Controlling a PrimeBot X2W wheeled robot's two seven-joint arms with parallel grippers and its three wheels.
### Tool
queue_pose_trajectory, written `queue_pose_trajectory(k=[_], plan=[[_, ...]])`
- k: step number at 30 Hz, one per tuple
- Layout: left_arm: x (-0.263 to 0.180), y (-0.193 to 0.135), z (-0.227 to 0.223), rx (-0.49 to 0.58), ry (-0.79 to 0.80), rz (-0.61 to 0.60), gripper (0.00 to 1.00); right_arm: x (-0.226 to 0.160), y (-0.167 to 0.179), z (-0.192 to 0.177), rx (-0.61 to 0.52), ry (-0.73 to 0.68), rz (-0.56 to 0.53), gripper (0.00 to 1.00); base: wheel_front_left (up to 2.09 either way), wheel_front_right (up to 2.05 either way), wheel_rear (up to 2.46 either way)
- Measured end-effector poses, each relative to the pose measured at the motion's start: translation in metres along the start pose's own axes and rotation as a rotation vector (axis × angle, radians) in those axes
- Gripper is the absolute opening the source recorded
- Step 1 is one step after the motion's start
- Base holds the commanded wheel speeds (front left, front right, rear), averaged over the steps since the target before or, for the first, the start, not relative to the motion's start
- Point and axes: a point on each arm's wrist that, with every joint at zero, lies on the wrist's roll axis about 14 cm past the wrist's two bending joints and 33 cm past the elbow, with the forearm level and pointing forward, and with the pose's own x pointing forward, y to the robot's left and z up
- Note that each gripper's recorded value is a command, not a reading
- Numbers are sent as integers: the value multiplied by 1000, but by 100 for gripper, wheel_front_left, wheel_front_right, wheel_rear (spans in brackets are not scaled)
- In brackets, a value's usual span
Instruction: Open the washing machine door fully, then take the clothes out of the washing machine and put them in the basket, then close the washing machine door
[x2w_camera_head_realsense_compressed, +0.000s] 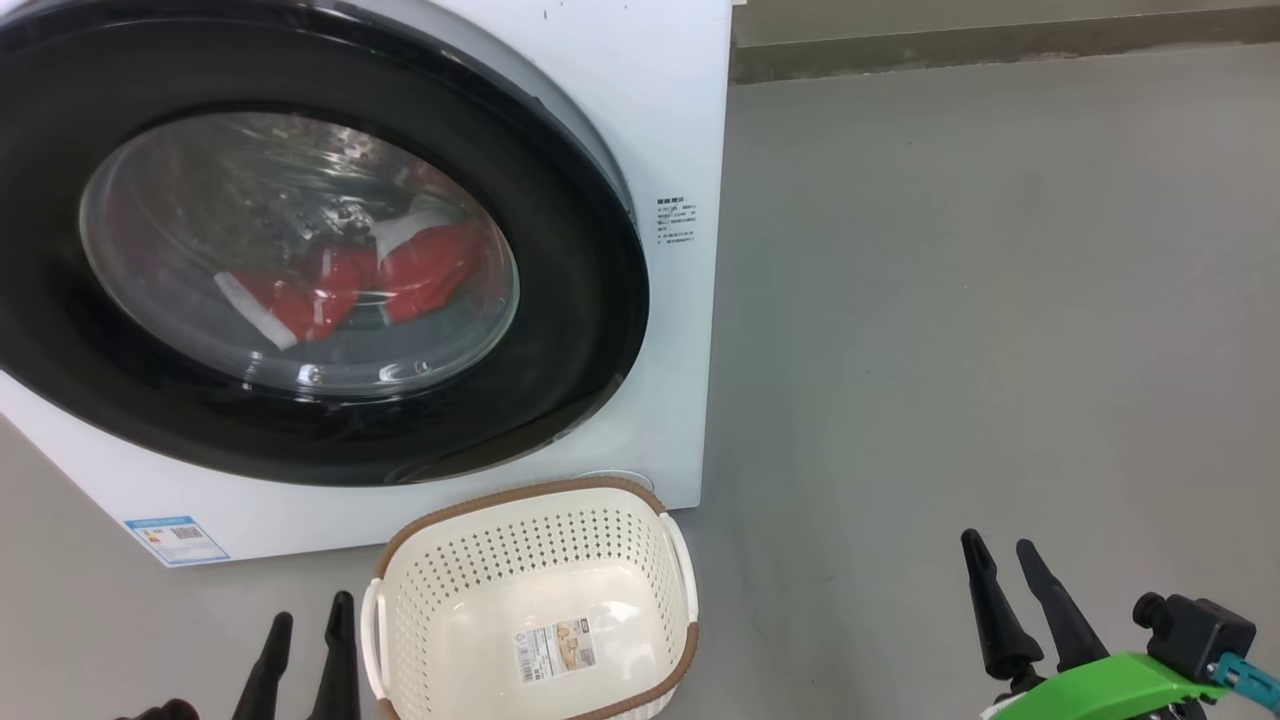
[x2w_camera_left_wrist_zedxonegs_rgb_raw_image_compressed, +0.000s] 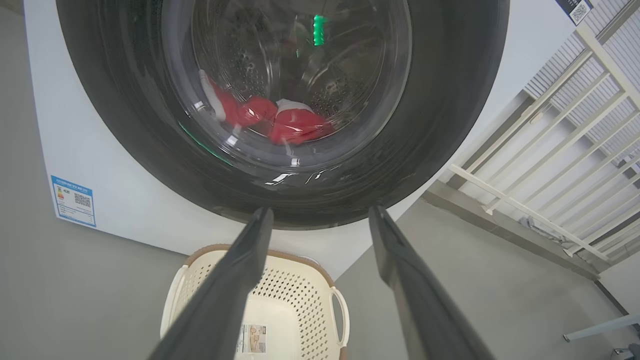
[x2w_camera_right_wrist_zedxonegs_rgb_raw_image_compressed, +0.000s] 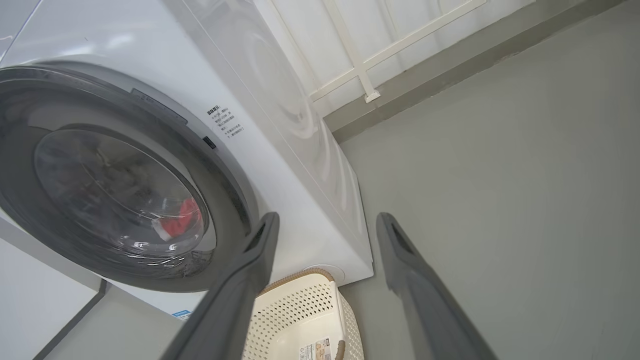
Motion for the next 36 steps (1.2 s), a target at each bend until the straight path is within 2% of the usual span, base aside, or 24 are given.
queue_pose_trajectory(k=[36], plan=[[-8,-4,-1,359,-28,-61,100,-13,2,4,-291,-51,39,100,0,0,0]])
